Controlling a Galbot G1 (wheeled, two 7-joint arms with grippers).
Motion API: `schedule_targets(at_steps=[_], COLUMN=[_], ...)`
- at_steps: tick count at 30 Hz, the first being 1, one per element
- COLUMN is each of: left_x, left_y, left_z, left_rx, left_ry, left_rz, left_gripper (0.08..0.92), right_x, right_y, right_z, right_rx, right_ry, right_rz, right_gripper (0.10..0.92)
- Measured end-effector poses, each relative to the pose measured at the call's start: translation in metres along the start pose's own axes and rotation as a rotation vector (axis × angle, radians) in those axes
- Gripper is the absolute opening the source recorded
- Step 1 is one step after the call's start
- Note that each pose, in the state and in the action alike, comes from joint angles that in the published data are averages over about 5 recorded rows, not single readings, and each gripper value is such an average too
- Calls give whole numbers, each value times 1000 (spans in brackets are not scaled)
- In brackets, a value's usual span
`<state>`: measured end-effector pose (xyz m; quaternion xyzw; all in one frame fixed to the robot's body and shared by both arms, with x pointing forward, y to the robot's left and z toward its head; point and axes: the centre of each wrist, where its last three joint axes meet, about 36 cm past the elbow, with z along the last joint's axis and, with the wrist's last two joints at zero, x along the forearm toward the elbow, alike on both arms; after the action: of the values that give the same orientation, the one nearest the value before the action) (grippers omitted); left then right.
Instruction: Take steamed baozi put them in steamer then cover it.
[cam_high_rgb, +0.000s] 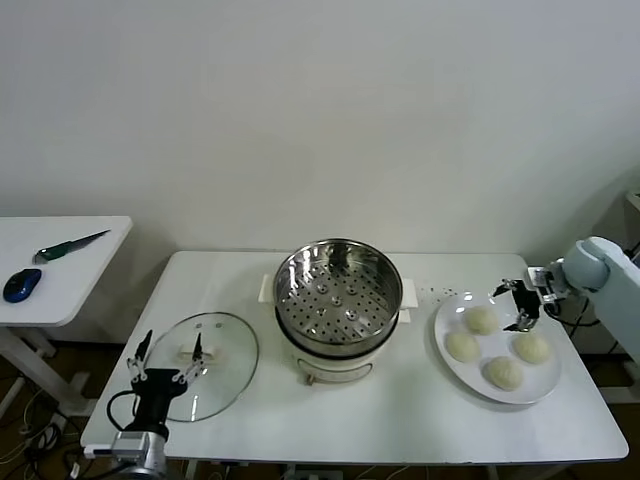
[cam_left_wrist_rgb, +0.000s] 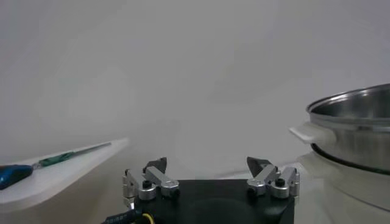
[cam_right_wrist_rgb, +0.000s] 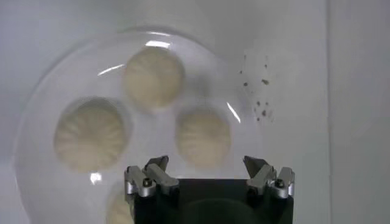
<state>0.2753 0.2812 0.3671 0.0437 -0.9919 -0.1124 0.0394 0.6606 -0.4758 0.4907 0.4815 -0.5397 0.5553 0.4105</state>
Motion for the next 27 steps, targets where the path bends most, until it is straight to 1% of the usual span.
schedule_targets(at_steps=[12, 21, 24, 27], left_x=[-1, 0, 1, 2], left_y=[2, 3, 3, 3], left_z=[3, 4, 4, 5], left_rx=[-5, -5, -5, -6], left_ry=[10, 13, 15, 17], left_rz=[-2, -3, -3, -4], left_gripper=[823, 823, 823, 823], right_x=[-28, -41, -43, -46], right_y=[-16, -19, -21, -21], right_z=[-26, -32, -33, -33], right_rx=[36, 40, 39, 36], right_ry=[36, 54, 58, 60], right_rz=[-56, -76, -78, -80], right_gripper=[823, 822, 812, 782])
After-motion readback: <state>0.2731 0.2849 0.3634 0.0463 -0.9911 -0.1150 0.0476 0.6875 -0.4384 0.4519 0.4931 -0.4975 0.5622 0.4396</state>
